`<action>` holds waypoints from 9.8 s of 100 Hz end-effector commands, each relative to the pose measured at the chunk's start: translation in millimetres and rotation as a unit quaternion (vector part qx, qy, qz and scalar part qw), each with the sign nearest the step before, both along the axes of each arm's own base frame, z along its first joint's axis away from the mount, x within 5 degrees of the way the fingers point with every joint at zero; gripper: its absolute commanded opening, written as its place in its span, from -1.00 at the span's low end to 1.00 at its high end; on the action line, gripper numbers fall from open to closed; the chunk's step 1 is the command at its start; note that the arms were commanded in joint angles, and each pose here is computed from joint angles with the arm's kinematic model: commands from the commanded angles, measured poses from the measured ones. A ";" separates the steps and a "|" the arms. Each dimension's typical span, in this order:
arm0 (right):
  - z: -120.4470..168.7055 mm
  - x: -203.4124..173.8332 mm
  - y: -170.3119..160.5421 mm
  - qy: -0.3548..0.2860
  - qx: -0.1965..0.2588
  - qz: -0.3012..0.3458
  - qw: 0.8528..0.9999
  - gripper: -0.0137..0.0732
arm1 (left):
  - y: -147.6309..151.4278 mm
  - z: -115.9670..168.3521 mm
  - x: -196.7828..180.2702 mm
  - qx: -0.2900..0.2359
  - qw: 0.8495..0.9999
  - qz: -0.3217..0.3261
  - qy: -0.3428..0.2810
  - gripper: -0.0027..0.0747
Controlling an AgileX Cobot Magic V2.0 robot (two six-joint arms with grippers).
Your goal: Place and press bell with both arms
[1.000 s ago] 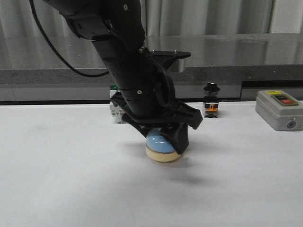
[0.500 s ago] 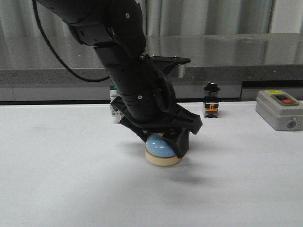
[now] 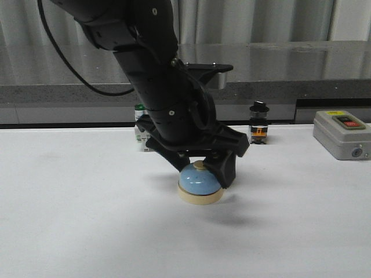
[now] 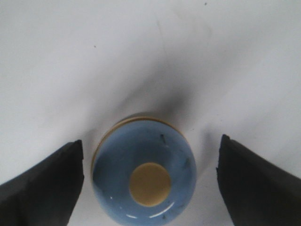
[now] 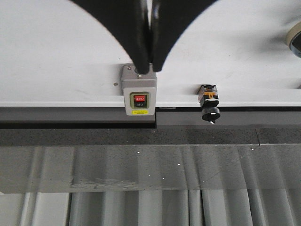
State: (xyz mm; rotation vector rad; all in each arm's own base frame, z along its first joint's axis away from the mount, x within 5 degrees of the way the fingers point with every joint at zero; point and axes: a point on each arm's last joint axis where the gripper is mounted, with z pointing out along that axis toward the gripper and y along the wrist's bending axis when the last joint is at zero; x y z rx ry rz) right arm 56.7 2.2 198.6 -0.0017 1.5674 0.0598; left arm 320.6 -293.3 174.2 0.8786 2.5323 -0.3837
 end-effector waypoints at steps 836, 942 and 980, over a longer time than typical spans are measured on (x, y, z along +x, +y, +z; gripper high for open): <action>53.4 265.8 208.6 0.452 -0.066 0.252 0.853 -0.82 | 287.1 29.2 -265.9 -0.205 0.782 0.288 -0.513 -0.98; 152.0 100.1 14.5 0.206 0.005 0.041 0.978 -0.82 | 287.1 29.2 -265.9 -0.205 0.782 0.288 -0.513 -0.98; 134.4 23.9 7.9 0.094 0.010 0.039 0.995 -0.82 | 287.1 29.2 -265.9 -0.205 0.782 0.288 -0.513 -0.98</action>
